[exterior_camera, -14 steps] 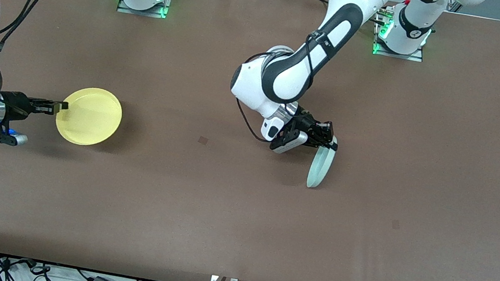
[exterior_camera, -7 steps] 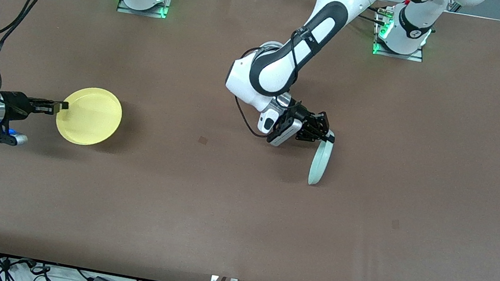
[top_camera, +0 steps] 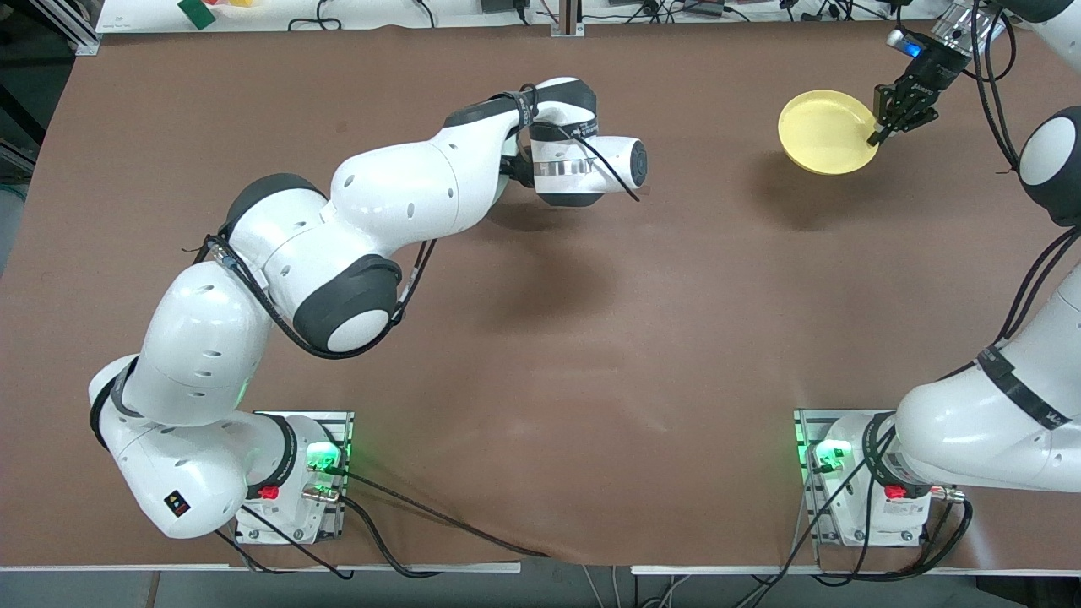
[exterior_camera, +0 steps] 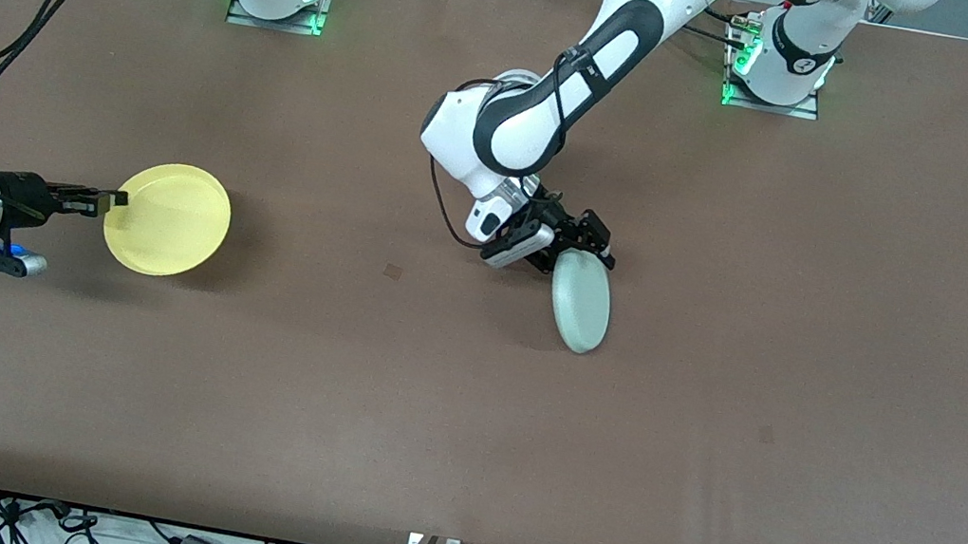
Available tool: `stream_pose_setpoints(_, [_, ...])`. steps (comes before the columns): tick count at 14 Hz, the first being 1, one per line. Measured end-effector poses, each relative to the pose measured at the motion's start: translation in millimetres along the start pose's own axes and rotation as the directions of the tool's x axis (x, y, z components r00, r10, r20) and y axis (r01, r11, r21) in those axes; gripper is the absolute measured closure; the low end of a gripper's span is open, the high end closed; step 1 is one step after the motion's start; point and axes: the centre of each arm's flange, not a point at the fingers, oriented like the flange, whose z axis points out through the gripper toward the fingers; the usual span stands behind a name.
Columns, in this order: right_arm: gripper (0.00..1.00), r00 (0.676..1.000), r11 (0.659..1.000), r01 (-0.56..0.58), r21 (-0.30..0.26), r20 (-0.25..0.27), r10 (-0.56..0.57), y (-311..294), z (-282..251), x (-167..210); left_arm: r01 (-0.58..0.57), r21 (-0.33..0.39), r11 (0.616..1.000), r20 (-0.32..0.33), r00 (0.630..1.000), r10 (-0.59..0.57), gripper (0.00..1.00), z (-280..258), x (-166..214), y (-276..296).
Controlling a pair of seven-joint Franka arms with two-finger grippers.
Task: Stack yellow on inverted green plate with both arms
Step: 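Flip the green plate upside down with the left gripper, then lower the inverted green plate onto the table middle with the left gripper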
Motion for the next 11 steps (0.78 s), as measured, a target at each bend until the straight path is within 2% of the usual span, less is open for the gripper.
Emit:
stream_pose_setpoints(1, [0.97,1.000,1.000,0.000,0.000,0.000,0.000,0.0,0.0,0.0,0.030,-0.055,0.998,0.028,0.999,-0.029,0.03,-4.9,-0.2,4.6])
stream_pose_setpoints(2, [0.97,1.000,1.000,0.000,0.000,0.000,0.000,0.0,0.0,0.0,0.060,-0.103,0.993,0.061,0.997,-0.054,0.00,-11.4,2.8,6.8])
stream_pose_setpoints(4, [0.97,1.000,1.000,0.000,0.000,0.000,0.000,0.2,0.0,0.0,0.127,-0.189,0.974,0.124,0.987,-0.105,0.00,-22.6,14.7,7.1])
stream_pose_setpoints(7, [0.97,1.000,1.000,0.000,0.000,0.000,0.000,0.3,-0.1,0.0,0.245,-0.304,0.921,0.214,0.959,-0.184,0.00,-17.8,44.8,2.2])
stream_pose_setpoints(11, [0.97,1.000,1.000,0.001,0.000,0.000,-0.001,0.4,-0.2,-0.1,0.411,-0.381,0.828,0.405,0.879,-0.251,0.00,6.7,81.2,-12.1])
